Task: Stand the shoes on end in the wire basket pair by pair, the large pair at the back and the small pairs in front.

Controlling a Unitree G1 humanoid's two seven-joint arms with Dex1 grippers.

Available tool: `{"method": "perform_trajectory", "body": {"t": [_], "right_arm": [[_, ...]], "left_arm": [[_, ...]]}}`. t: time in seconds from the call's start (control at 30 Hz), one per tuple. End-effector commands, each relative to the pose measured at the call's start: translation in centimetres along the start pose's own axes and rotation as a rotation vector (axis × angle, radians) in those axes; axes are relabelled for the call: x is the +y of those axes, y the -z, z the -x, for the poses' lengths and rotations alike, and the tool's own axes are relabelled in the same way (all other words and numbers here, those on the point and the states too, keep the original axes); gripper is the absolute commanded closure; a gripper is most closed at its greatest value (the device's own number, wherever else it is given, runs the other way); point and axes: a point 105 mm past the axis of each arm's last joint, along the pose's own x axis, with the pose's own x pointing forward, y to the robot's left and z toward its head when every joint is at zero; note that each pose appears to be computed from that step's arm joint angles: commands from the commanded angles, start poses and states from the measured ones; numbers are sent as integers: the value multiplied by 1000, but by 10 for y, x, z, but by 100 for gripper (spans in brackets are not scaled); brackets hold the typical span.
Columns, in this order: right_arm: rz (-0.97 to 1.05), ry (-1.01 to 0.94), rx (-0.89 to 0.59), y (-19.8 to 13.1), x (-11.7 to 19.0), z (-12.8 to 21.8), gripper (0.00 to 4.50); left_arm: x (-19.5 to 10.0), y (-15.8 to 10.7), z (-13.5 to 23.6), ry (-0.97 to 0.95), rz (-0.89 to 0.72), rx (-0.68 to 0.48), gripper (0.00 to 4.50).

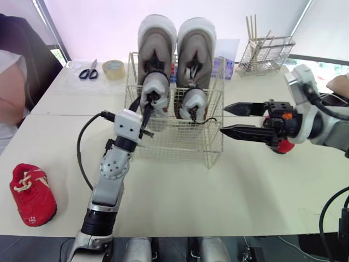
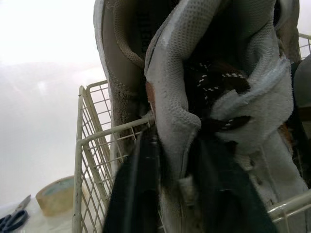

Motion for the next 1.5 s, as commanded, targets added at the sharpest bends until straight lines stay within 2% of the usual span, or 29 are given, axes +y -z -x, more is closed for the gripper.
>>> {"method": "perform_trajectory", "body": {"t": [0.03, 0.07, 0.4, 0.57, 0.77, 1.0, 1.17, 1.33, 1.47, 1.5], "right_arm": [[29, 3, -31, -5, -1, 1, 0], [28, 3, -33, -5, -2, 1, 0], [28, 0, -43, 0, -8, -4, 0], [32, -5, -45, 1, -10, -6, 0], [36, -1, -43, 2, -14, -6, 0], [32, -2, -42, 4, -16, -7, 0], [17, 12, -34, 6, -19, -2, 0], [-6, 22, -18, 4, -22, 10, 0], [-37, 124, -136, -10, -42, 24, 0], [-27, 185, -164, -12, -52, 29, 0]], "left_arm": [[1, -6, 6, -10, 58, 12, 129], [2, -8, 7, -13, 68, 17, 77], [15, -29, 16, 14, 115, 48, 77], [12, -37, 19, 72, 126, 66, 77], [15, -32, 30, 70, 143, 144, 77], [15, -37, 39, 79, 157, 172, 77], [38, -51, 35, 10, 261, 158, 77], [52, -66, 45, 110, 350, 202, 77], [66, -82, 52, 246, 427, 222, 77], [64, -86, 52, 301, 455, 229, 25]]}}
